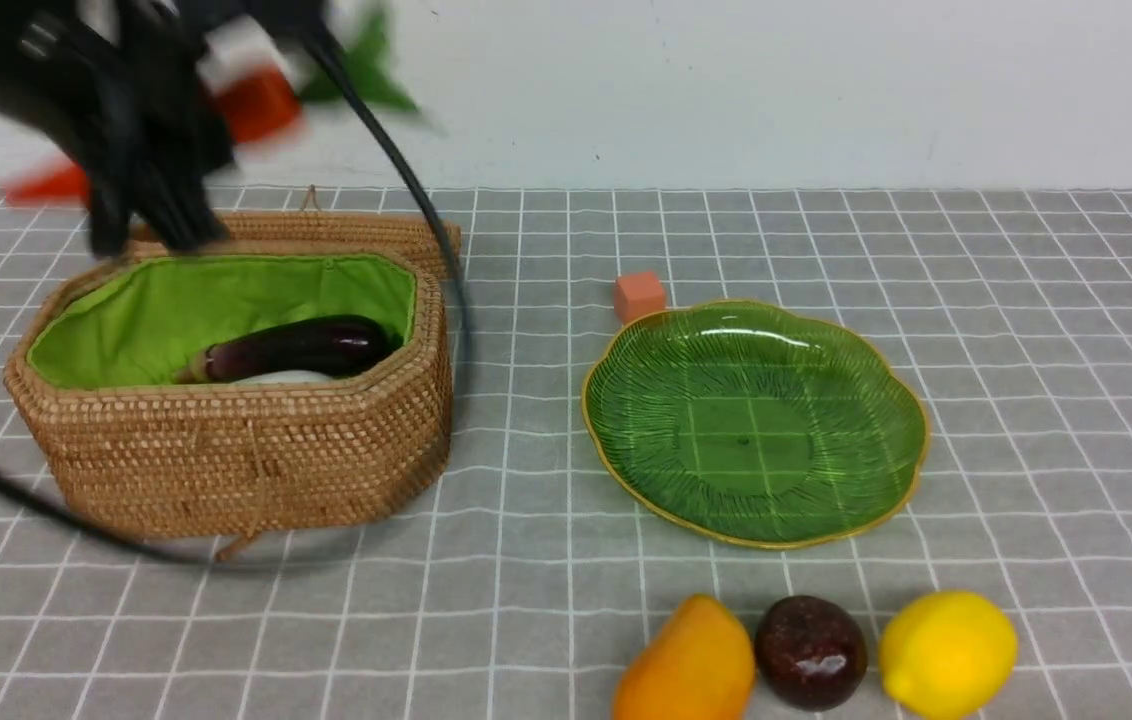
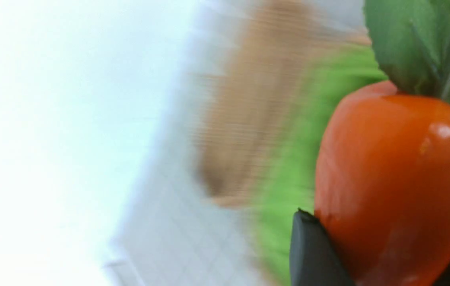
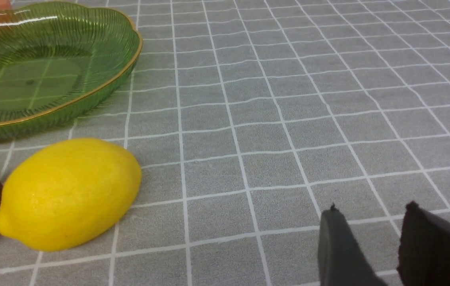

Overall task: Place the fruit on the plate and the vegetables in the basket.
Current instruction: Use the left arm to grab a carrot and put it into the left basket

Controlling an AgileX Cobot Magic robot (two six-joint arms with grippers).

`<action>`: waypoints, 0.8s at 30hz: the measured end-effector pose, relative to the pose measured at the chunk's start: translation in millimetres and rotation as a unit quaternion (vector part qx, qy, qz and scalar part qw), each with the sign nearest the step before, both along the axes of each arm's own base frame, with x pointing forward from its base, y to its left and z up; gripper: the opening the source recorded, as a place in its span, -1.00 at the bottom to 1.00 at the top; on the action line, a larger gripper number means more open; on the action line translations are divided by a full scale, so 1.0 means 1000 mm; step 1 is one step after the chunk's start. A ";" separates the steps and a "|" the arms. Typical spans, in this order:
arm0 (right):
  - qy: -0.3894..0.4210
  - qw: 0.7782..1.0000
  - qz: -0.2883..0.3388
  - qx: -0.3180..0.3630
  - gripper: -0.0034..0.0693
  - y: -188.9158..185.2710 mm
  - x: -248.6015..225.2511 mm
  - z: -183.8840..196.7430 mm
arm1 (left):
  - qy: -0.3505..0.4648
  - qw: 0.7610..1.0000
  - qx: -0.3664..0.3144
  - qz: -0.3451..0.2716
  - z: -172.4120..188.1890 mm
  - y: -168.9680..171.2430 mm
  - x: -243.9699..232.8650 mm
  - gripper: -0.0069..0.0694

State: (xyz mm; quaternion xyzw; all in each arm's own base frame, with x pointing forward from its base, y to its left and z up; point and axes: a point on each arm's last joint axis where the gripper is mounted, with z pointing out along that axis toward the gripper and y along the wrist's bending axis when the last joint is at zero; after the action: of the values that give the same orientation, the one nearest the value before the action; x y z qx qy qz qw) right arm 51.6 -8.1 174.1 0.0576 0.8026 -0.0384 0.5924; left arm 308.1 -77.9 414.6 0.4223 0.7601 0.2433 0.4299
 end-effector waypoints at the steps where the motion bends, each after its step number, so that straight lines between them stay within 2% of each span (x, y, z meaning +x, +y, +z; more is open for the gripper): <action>1: 0.000 1.000 0.000 0.000 -0.24 0.000 0.000 0.000 | -0.002 1.000 0.000 -0.001 0.000 0.000 0.001 0.02; 5: 0.000 1.000 0.000 0.000 -0.24 0.000 0.000 0.000 | 0.011 0.999 -0.019 0.023 -0.019 0.013 0.026 0.02; 8: 0.000 1.000 0.000 0.000 -0.24 0.000 0.000 0.000 | 0.078 0.995 -0.050 0.037 -0.061 0.010 0.054 0.07; 9: 0.000 1.000 0.000 0.000 -0.24 0.000 0.000 0.000 | 0.082 0.995 -0.050 0.037 -0.064 0.009 0.055 0.08; 11: 0.000 1.000 0.000 0.000 -0.24 0.000 0.000 0.000 | 0.112 0.991 -0.055 0.040 -0.084 0.005 0.064 0.35; 13: 0.000 1.000 0.000 0.000 -0.24 0.000 0.000 0.000 | 0.120 0.990 -0.063 0.041 -0.088 0.004 0.065 0.61; 15: 0.000 1.000 0.000 0.000 -0.24 0.000 0.000 0.000 | 0.118 0.990 -0.070 0.041 -0.084 0.004 0.063 0.83; 18: 0.000 1.000 0.000 0.000 -0.24 0.000 0.000 0.000 | 0.122 0.988 -0.081 0.046 -0.074 0.006 0.053 0.91; 21: 0.000 1.000 0.000 0.000 -0.24 0.000 0.000 0.000 | 0.106 0.987 -0.108 0.053 -0.032 0.014 0.013 0.85; 22: 0.000 1.000 0.000 0.000 -0.24 0.000 0.000 0.000 | 0.108 0.986 -0.111 0.054 -0.029 0.014 0.010 0.83; 24: 0.000 1.000 0.000 0.000 -0.24 0.000 0.000 0.000 | 0.087 0.983 -0.148 0.059 -0.001 0.020 -0.021 0.72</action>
State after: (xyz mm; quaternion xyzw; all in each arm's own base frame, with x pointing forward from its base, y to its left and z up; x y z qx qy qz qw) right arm 51.6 -8.1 174.1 0.0576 0.8026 -0.0384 0.5924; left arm 287.0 -58.1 413.7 0.3283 0.8457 0.1153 0.4046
